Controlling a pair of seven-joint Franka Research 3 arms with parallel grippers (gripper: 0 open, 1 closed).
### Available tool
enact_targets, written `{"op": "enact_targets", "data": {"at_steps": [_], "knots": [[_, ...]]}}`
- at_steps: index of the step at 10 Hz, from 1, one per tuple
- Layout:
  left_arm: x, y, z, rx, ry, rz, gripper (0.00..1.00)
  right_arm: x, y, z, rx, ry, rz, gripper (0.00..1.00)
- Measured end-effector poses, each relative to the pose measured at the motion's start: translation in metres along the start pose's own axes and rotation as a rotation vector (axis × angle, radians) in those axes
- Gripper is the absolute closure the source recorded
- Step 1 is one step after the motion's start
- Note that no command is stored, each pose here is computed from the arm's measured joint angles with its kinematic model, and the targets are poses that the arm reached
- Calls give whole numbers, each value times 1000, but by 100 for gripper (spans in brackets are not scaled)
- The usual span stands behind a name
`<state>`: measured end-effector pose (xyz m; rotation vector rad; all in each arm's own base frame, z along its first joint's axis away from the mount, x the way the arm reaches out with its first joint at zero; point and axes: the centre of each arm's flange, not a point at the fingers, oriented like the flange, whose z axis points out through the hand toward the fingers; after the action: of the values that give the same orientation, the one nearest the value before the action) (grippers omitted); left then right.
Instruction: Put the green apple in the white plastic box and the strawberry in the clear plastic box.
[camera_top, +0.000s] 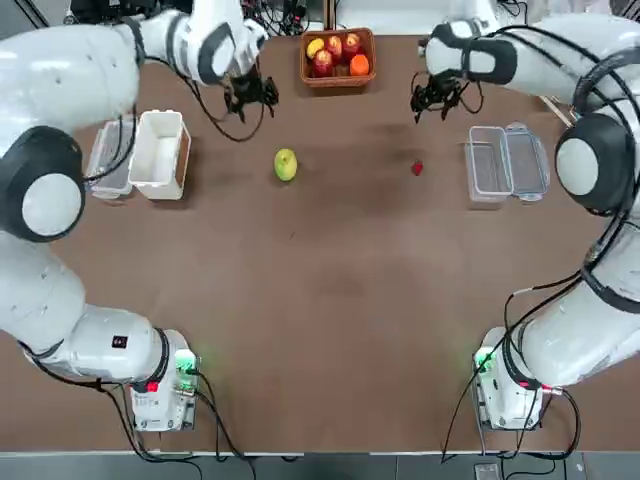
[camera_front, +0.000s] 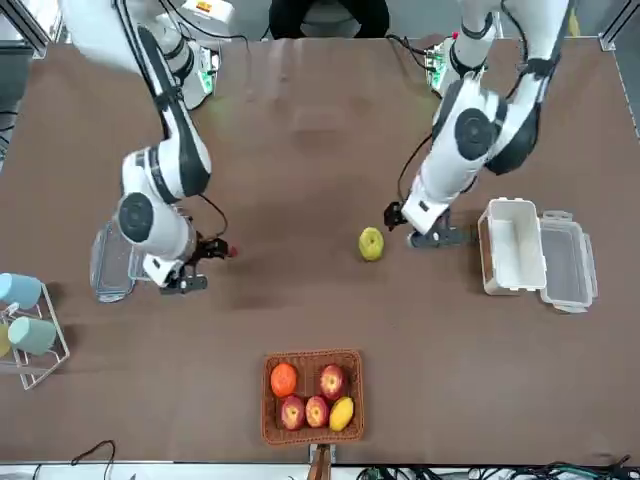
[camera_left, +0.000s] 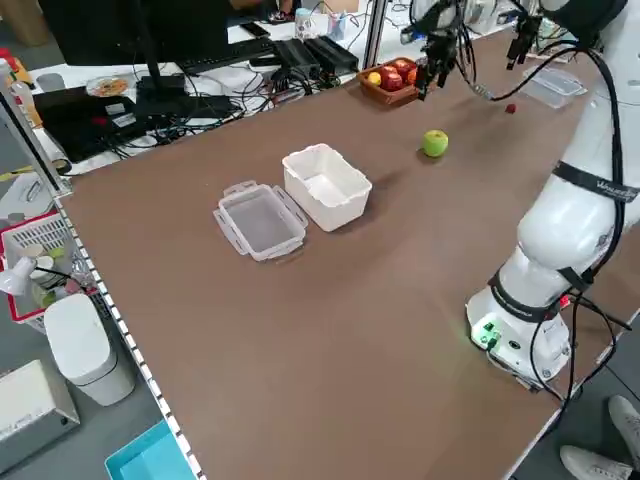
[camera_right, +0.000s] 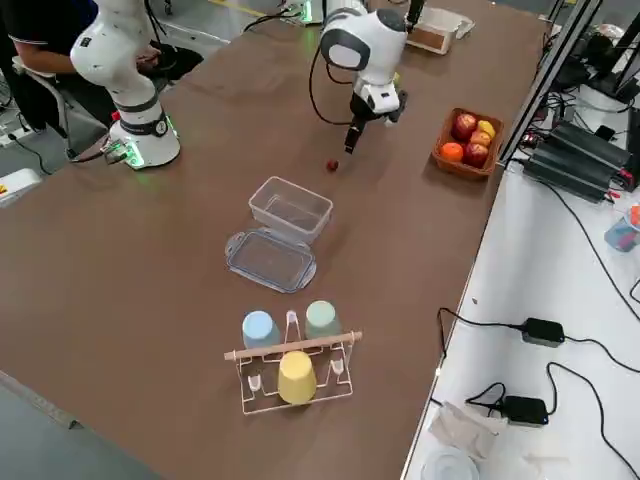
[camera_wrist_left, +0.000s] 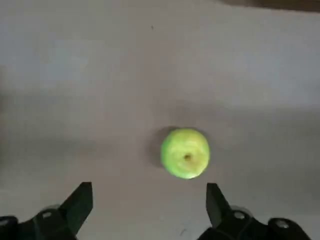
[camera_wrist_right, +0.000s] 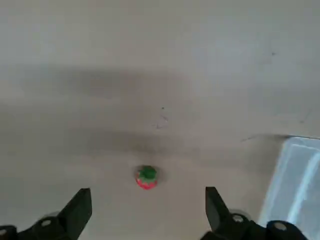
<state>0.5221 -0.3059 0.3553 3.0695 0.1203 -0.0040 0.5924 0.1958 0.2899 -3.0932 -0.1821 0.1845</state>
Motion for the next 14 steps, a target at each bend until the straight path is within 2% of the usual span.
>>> {"op": "enact_targets", "data": {"at_steps": [2, 4, 6, 14], "knots": [[-7, 24, 54, 35, 19, 11, 0, -14, -5, 45, -4, 25, -11, 0], [-2, 21, 91, 41, -11, 17, 0, -37, 5, 86, -9, 50, 1, 0], [-2, 26, 114, 20, -18, 27, 0, -52, 5, 99, -7, 80, 27, 0], [-19, 49, 144, -5, -37, -8, 0, -75, -19, 114, -7, 106, 20, 0]]}}
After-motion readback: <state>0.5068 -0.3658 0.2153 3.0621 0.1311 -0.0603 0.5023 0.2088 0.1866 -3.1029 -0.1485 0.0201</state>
